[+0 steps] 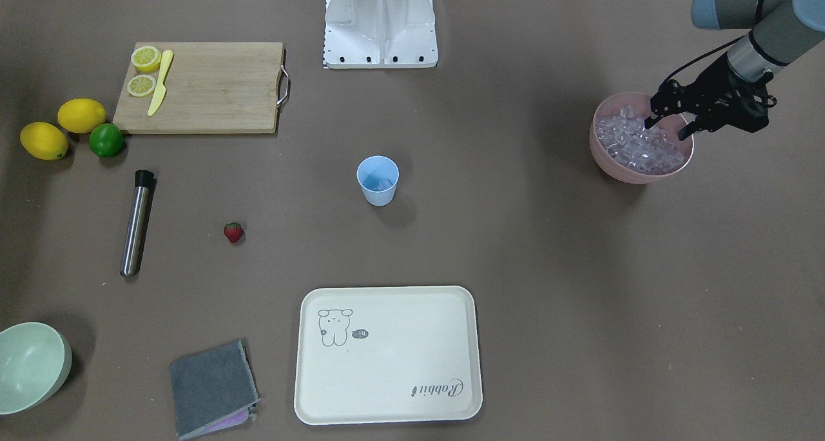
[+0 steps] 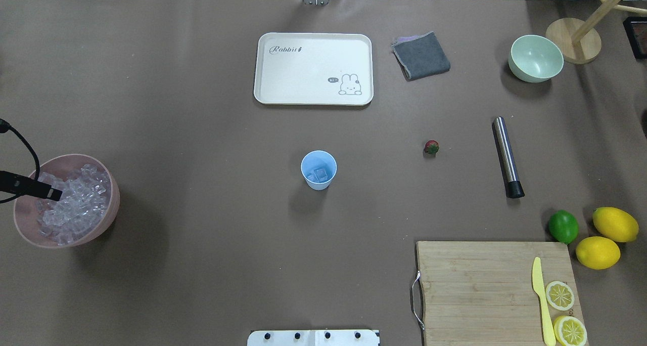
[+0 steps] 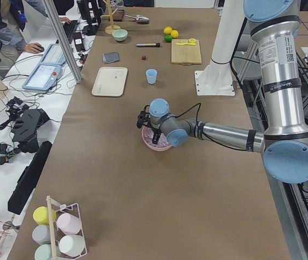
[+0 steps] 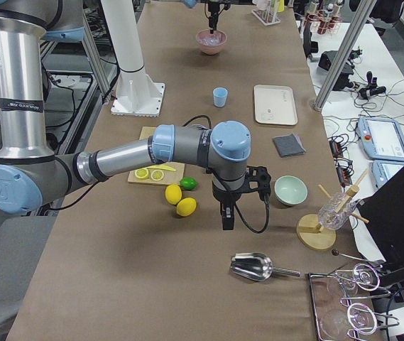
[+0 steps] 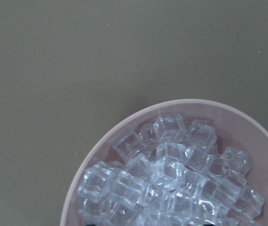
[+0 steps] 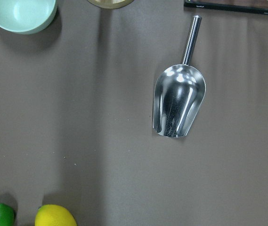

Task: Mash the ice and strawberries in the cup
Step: 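Close the left gripper on an ice cube in the pink bowl, then lift the ice cube and carry it over the light-blue cup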

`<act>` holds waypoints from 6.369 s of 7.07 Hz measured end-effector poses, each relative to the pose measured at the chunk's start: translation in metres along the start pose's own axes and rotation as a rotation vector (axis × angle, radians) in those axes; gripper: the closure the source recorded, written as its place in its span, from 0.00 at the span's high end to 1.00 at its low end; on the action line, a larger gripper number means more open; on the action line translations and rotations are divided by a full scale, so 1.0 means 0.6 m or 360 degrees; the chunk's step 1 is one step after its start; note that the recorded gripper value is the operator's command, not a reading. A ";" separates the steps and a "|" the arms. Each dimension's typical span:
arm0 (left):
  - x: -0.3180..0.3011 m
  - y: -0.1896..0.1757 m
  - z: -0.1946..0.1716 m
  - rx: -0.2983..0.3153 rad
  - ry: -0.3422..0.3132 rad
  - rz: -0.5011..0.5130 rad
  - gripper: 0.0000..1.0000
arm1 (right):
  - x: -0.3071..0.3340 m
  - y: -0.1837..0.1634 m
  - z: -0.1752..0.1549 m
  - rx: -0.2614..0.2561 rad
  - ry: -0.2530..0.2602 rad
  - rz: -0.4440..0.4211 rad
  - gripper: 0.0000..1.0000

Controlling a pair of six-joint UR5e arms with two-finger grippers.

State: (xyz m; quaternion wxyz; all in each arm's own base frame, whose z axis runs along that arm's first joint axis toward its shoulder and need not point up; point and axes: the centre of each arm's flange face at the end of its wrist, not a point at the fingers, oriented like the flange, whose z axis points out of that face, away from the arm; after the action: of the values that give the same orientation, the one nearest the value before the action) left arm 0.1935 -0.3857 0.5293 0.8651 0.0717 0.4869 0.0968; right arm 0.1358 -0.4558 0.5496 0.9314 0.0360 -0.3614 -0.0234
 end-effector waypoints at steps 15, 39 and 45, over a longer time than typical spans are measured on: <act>0.021 0.054 0.051 -0.0026 0.0044 0.0045 0.42 | 0.003 0.008 0.005 -0.0009 -0.0002 0.0009 1.00; 0.185 -0.141 -0.014 0.0031 0.0287 -0.0108 0.28 | 0.005 0.019 0.011 -0.0018 -0.0007 0.0014 1.00; 0.654 -0.254 0.084 0.0069 0.0127 -0.0435 0.27 | -0.003 0.016 0.001 0.0004 -0.0013 0.0004 1.00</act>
State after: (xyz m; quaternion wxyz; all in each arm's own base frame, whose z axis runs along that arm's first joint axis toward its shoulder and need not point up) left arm 0.4503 -0.4419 0.1969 0.8484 0.0196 0.5281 -0.0297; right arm 0.1346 -0.4460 0.5496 0.9299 0.0367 -0.3653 -0.0221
